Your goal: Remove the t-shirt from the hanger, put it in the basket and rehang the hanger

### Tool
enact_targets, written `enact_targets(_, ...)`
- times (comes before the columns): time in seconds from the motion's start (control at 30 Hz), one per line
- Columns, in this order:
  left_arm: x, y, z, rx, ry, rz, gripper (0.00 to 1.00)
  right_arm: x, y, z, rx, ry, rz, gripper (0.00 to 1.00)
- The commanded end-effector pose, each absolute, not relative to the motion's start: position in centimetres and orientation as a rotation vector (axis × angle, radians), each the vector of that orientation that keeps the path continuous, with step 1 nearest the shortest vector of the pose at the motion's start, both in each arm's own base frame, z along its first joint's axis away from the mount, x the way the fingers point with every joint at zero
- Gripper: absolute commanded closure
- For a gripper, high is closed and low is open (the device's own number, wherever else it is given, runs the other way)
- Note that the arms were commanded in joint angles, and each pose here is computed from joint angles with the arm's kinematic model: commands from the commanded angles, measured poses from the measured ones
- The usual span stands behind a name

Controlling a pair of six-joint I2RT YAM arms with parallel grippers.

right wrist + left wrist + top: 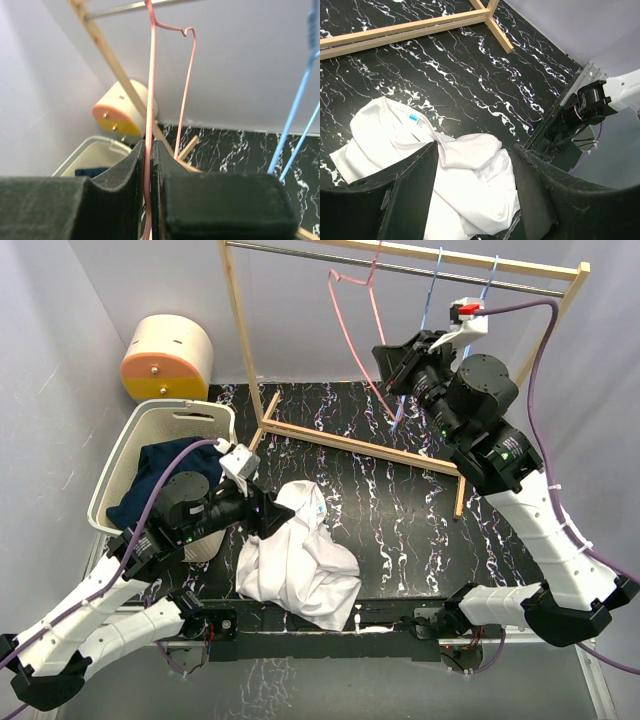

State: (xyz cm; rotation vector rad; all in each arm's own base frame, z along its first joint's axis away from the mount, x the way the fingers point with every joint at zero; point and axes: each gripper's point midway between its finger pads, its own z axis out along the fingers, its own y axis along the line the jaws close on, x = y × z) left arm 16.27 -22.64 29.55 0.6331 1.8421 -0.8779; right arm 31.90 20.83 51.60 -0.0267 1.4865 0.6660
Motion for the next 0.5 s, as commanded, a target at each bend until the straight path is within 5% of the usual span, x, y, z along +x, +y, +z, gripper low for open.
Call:
enact_targets(0.0, 16.0, -22.8, 28.6, 0.634, 1.874, -0.896, 0.41, 32.4, 17.9, 56.5, 0.111, 1.295, 0.608, 0.92)
enact_targets(0.47, 16.9, -22.1, 25.4, 0.537, 2.058, -0.807, 0.41, 36.6, 20.2, 51.0, 0.120, 1.431, 0.527, 0.92)
